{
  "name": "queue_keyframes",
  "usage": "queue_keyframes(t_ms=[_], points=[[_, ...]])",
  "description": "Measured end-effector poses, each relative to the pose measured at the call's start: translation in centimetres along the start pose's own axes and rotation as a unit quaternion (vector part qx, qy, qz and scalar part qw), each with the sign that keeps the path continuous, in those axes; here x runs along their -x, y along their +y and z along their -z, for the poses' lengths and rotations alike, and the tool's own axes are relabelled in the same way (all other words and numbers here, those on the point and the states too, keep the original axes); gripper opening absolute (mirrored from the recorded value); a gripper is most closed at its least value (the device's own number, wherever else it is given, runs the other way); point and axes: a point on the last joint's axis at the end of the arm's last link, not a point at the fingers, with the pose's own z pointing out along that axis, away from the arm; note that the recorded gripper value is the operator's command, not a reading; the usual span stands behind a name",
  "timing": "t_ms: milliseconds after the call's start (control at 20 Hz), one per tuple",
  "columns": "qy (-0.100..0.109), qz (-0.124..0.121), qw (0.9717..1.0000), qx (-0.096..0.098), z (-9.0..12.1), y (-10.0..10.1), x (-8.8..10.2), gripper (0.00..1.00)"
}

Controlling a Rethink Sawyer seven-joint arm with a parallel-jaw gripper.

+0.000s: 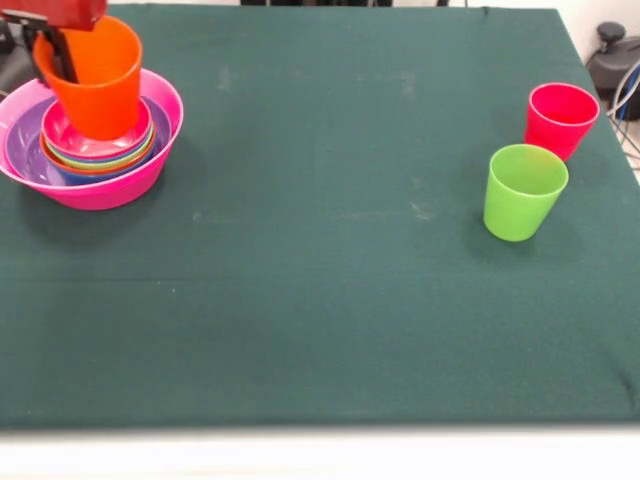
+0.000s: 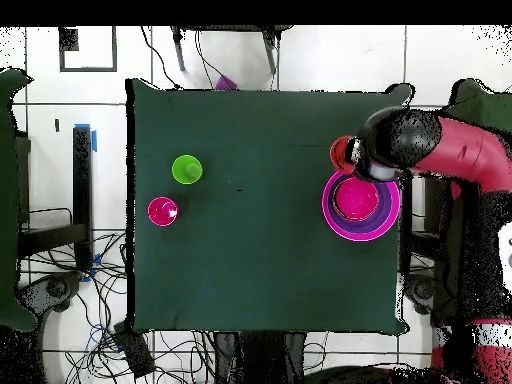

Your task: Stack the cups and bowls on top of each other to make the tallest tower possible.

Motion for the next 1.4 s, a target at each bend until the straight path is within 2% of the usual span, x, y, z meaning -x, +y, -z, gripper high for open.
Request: queue_keyframes(t_ms=[100,250,350,500,850,1400], points=[[-0.002,0.003,1.0000,0.001,-0.5,0.1,-0.9,0.00],[-0.004,0.011,0.9999,0.008,-2.2,0.6,-3.7,0.00],[-0.003,0.016,0.9998,0.009,-2.7,0.9,-4.6,0.00],[0.004,0.031,0.9995,0.006,-4.3,1.5,-6.8,0.00],[0.021,0.054,0.9983,-0.008,-5.8,1.4,-9.1,0.00],[0.030,0.058,0.9975,-0.027,-6.9,-1.6,-10.5,0.00]])
